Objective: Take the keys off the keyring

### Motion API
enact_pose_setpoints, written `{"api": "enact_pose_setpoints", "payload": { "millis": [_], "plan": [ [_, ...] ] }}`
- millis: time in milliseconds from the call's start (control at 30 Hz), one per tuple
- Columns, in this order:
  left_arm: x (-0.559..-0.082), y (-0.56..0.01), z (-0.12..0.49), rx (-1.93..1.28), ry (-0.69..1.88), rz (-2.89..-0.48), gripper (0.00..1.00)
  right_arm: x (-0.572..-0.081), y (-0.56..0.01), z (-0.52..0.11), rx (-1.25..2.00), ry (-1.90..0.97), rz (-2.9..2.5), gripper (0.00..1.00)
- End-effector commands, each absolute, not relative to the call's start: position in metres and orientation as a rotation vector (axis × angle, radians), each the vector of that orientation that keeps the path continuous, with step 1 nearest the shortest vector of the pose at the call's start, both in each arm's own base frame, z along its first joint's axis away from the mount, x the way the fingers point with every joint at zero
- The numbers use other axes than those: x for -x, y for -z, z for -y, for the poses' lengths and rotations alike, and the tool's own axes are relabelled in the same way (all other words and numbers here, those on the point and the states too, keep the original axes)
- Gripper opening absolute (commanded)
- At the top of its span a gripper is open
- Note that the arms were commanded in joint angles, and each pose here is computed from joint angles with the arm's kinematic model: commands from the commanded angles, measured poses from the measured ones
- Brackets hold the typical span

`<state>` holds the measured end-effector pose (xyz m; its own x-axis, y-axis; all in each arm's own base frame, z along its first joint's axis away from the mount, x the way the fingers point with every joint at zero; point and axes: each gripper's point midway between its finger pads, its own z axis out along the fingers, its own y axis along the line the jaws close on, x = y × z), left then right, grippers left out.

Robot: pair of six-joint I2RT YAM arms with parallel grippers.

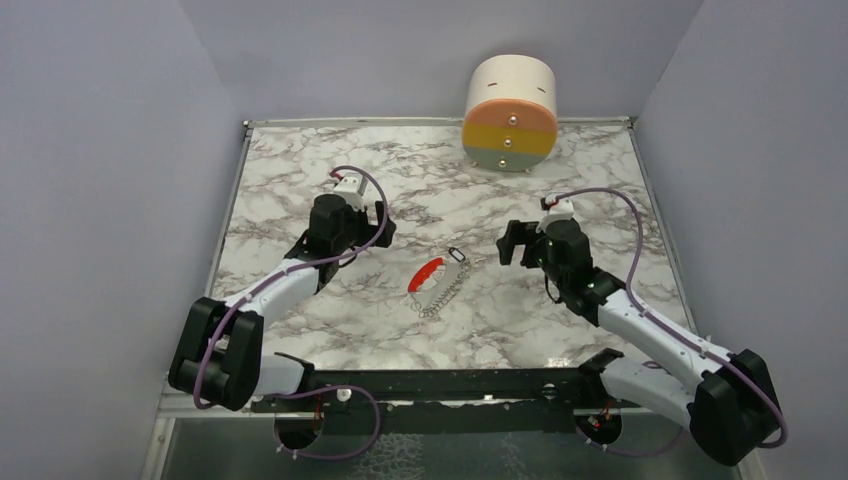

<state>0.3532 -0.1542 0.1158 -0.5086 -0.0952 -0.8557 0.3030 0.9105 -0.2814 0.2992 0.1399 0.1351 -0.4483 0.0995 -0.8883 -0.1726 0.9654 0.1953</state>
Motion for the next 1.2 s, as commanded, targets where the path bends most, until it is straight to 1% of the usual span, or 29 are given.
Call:
{"api": "enact_pose_setpoints", "payload": {
  "millis": [0,67,200,333,467,500,567,700,767,833,933,1033,1167],
  "plan": [
    [-0.352,-0.112,0.166,-0.164,0.558,-2.050,0.99,-0.299,-0.124,-0.151,0.031,-0.345,-2.097,1.00],
    [-0.351,-0.106,0.171,-0.175,0.574,-2.069,0.99,-0.297,-0.112,-0.164,0.098,-0.393,-2.151,1.00],
    [-0.351,-0.103,0.181,-0.202,0.585,-2.063,0.99,-0.292,-0.096,-0.180,0.123,-0.497,-2.174,1.00],
    [-0.350,-0.098,0.188,-0.235,0.571,-2.070,0.99,-0.290,-0.101,-0.189,0.150,-0.563,-2.130,0.99],
    [-0.347,-0.091,0.197,-0.262,0.580,-2.090,0.99,-0.293,-0.114,-0.188,0.184,-0.551,-2.094,1.00],
    [-0.346,-0.089,0.200,-0.269,0.584,-2.094,0.99,-0.293,-0.116,-0.188,0.187,-0.545,-2.091,0.99],
    [-0.345,-0.088,0.205,-0.281,0.594,-2.099,0.99,-0.292,-0.116,-0.187,0.189,-0.539,-2.100,0.94],
    [-0.344,-0.086,0.212,-0.295,0.608,-2.105,0.99,-0.289,-0.107,-0.188,0.186,-0.547,-2.129,0.79],
    [-0.344,-0.087,0.216,-0.301,0.625,-2.107,0.99,-0.290,-0.104,-0.192,0.194,-0.567,-2.138,0.68],
    [-0.344,-0.086,0.219,-0.304,0.639,-2.110,0.99,-0.291,-0.101,-0.198,0.213,-0.593,-2.151,0.52],
    [-0.343,-0.085,0.221,-0.302,0.650,-2.115,0.99,-0.290,-0.093,-0.209,0.260,-0.643,-2.172,0.38],
    [-0.343,-0.084,0.222,-0.302,0.660,-2.118,0.99,-0.286,-0.086,-0.220,0.304,-0.708,-2.180,0.35],
    [-0.342,-0.083,0.226,-0.310,0.682,-2.115,0.99,-0.291,-0.085,-0.224,0.312,-0.719,-2.159,0.36]
  ]
}}
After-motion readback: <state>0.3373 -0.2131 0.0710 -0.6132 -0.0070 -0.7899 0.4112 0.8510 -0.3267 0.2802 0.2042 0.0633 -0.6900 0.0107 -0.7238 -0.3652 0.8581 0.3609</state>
